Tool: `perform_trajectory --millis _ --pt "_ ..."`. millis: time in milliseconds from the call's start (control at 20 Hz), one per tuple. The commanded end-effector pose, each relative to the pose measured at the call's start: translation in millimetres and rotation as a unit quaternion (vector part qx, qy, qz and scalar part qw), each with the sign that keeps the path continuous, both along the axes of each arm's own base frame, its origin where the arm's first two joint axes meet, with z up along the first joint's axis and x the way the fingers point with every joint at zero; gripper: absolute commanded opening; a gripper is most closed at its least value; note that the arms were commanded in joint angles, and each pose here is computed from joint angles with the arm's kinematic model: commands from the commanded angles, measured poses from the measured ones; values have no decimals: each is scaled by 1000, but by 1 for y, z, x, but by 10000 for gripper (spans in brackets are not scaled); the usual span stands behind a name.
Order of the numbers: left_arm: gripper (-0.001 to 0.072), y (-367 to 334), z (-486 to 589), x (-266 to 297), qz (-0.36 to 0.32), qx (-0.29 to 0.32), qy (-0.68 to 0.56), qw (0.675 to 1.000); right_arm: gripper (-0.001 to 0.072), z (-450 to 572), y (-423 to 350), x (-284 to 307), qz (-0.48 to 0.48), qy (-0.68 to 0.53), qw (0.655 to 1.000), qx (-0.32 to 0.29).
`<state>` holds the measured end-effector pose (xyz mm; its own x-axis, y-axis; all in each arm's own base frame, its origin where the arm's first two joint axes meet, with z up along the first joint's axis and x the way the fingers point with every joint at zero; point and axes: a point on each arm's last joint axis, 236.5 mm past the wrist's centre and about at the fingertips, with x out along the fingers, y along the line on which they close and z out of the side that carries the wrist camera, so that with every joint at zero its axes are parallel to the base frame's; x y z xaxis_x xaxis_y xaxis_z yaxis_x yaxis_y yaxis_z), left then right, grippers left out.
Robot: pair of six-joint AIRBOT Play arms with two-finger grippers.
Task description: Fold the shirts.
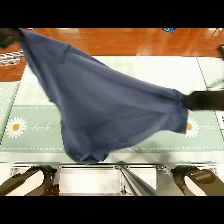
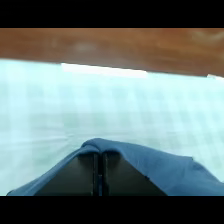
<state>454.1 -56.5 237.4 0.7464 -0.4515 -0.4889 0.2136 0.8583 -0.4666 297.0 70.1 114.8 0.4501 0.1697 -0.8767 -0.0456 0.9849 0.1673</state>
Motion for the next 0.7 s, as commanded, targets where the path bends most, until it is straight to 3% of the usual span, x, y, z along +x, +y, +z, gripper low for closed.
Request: perform_trajectory --millis 0,250,300,350,400,450,650 --pt "17 -12 -86 69 -5 -15 56 998 24 -69 -3 82 -50 15 997 61" --pt "18 -38 -161 100 -29 -23 119 992 25 -107 0 166 -97 29 971 218" --pt "45 -40 -170 99 -31 -29 134 990 75 -106 -1 181 -104 23 962 249" --pt "253 -39 -176 96 -22 -43 155 987 282 -103 -5 192 -119 20 954 274" --pt "464 -36 -180 90 -23 -50 172 984 409 -96 -11 200 -128 13 948 290" --pt "508 -30 -182 79 -35 -47 193 979 409 -86 -23 204 -132 6 947 293" --pt "508 29 -193 3 -58 -65 337 937 406 -52 -96 171 -150 22 948 281"
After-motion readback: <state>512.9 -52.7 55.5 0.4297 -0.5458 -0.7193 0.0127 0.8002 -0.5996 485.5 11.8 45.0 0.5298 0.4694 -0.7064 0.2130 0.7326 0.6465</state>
